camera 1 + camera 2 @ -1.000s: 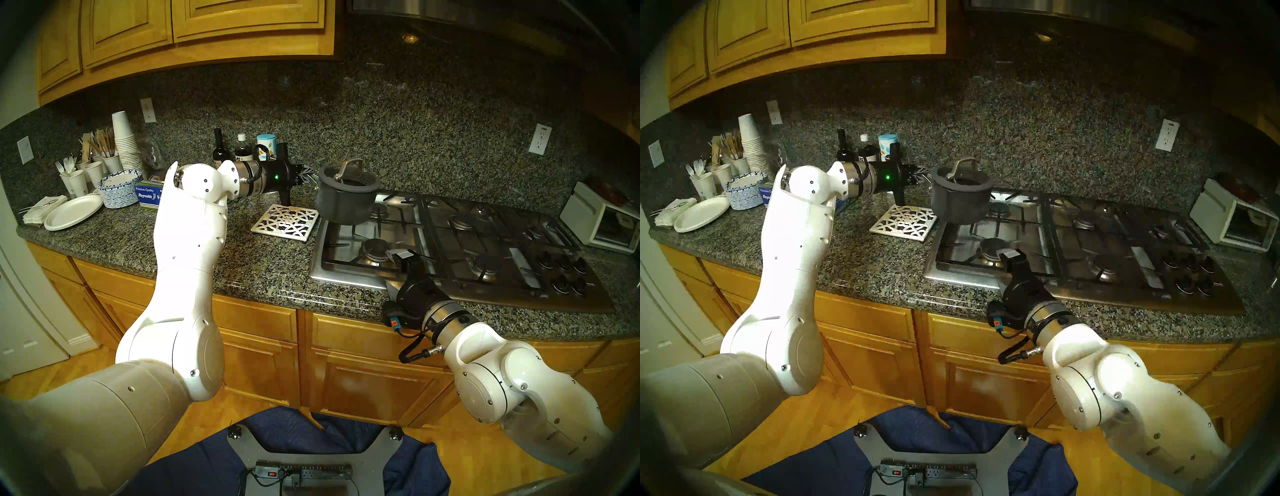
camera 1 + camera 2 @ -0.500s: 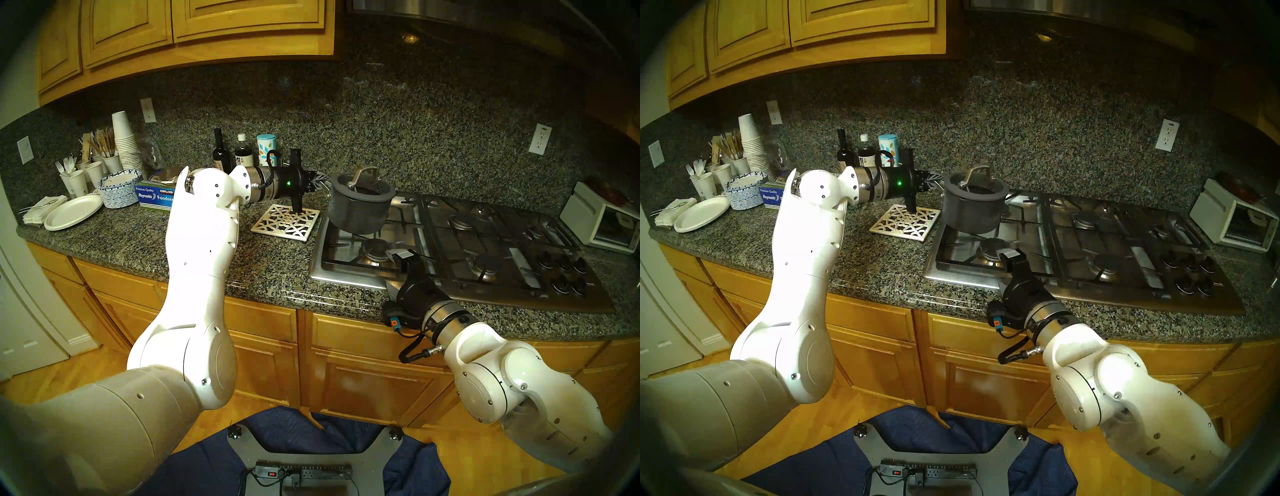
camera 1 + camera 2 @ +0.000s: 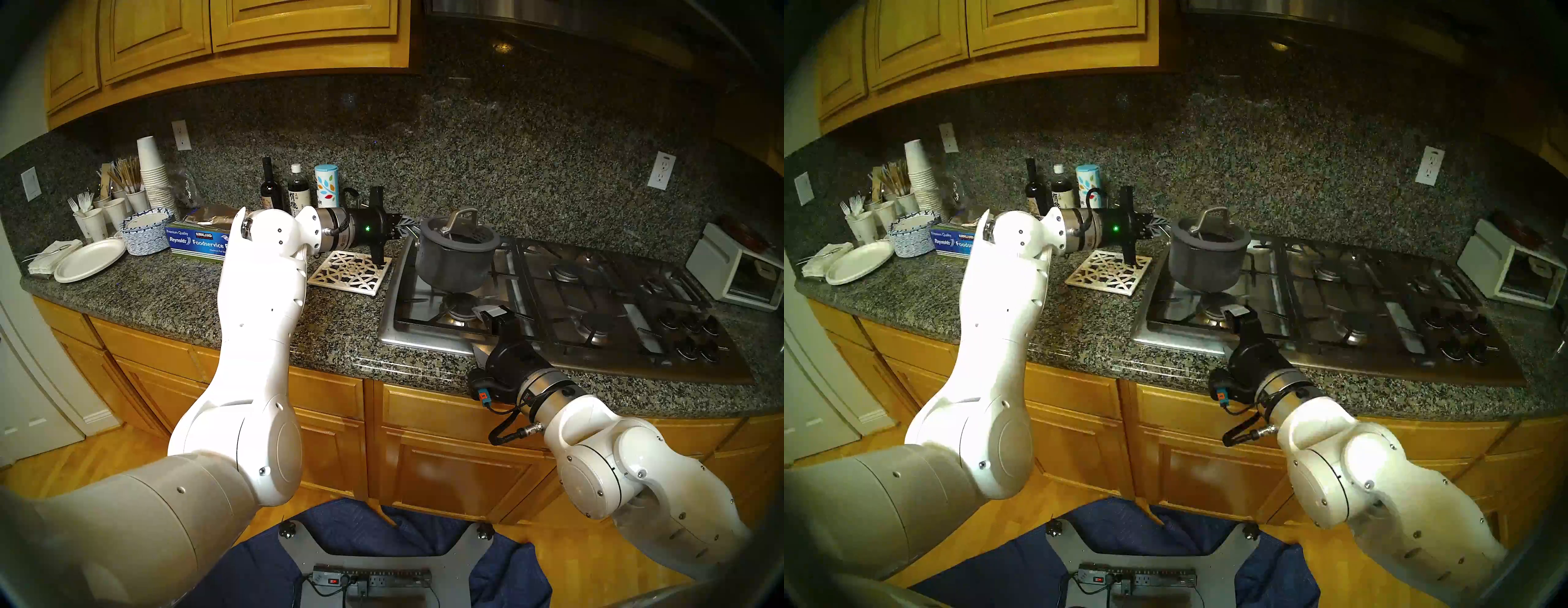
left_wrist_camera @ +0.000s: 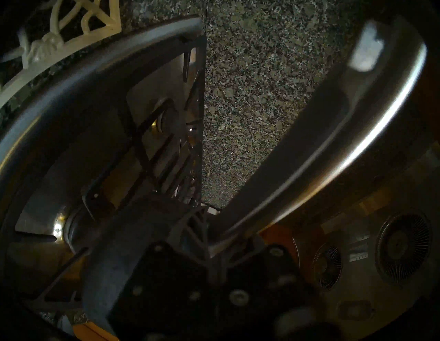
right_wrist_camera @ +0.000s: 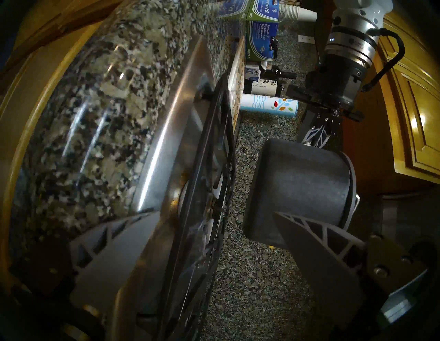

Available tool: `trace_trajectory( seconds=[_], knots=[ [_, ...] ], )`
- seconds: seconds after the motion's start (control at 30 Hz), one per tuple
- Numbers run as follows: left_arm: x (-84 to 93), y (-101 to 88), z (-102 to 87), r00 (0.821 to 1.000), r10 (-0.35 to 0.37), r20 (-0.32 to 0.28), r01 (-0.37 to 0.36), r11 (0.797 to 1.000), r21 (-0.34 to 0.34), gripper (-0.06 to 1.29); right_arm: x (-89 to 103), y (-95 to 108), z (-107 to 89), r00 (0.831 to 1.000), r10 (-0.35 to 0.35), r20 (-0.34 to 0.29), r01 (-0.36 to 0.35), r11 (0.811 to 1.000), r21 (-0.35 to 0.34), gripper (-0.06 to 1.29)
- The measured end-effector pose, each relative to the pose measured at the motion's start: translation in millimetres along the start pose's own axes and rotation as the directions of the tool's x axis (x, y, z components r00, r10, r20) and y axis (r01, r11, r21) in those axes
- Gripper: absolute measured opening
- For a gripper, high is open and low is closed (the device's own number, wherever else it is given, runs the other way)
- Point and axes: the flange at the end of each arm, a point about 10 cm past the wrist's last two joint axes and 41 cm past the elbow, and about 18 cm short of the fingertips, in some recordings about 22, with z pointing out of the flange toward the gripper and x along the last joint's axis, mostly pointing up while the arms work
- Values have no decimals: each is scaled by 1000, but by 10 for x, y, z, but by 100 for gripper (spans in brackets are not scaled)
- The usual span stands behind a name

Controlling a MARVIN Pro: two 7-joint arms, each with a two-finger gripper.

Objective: Pick up the pot, put it on the stove, take off the pot lid

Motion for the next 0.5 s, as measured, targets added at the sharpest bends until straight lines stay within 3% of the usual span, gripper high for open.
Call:
trace_trajectory(
  seconds=[0.5],
  knots=[
    [-33, -173, 206, 999, -26, 22, 25, 999, 27, -1, 0, 1, 0, 1000, 0, 0, 0, 1000, -1, 124]
  ],
)
